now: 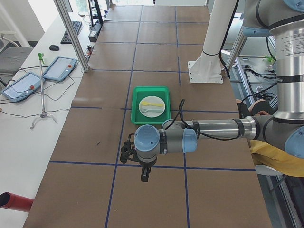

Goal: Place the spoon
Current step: 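Move the left gripper over the green tray toward the yellow spoon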

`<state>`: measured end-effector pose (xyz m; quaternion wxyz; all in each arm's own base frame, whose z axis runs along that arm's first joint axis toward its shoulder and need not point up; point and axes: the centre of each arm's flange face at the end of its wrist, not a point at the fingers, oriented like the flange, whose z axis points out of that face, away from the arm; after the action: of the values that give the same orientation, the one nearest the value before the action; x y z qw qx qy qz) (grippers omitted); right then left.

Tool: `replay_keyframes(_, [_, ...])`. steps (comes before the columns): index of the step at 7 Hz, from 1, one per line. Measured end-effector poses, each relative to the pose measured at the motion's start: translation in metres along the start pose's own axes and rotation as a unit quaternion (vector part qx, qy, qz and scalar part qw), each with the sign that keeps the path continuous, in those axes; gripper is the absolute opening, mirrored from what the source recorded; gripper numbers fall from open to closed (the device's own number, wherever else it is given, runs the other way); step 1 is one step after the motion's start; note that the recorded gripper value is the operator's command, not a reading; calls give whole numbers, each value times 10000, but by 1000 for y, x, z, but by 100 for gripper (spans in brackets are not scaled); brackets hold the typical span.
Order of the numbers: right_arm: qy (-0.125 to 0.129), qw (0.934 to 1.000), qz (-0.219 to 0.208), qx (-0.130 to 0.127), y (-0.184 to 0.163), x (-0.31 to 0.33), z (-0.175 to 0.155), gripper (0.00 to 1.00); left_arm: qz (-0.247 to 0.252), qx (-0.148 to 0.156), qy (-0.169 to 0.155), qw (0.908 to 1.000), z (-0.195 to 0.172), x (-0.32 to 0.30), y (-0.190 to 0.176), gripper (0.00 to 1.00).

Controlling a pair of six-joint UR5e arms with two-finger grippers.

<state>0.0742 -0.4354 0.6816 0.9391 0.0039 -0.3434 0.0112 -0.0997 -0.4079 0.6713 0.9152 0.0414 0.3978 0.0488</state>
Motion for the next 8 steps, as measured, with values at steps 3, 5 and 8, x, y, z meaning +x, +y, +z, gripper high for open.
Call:
replay_keyframes(3, [0,10000,0,0,0,0,0,100,351,315,-26,9989,-13,13,-18,100])
replay_keyframes(5, [0,10000,0,0,0,0,0,100,488,564,-47,9972,-5,65,-48,100])
replay_keyframes(8, [0,10000,0,1,0,0,0,100,165,856,-96,9961,57,225,-94,100])
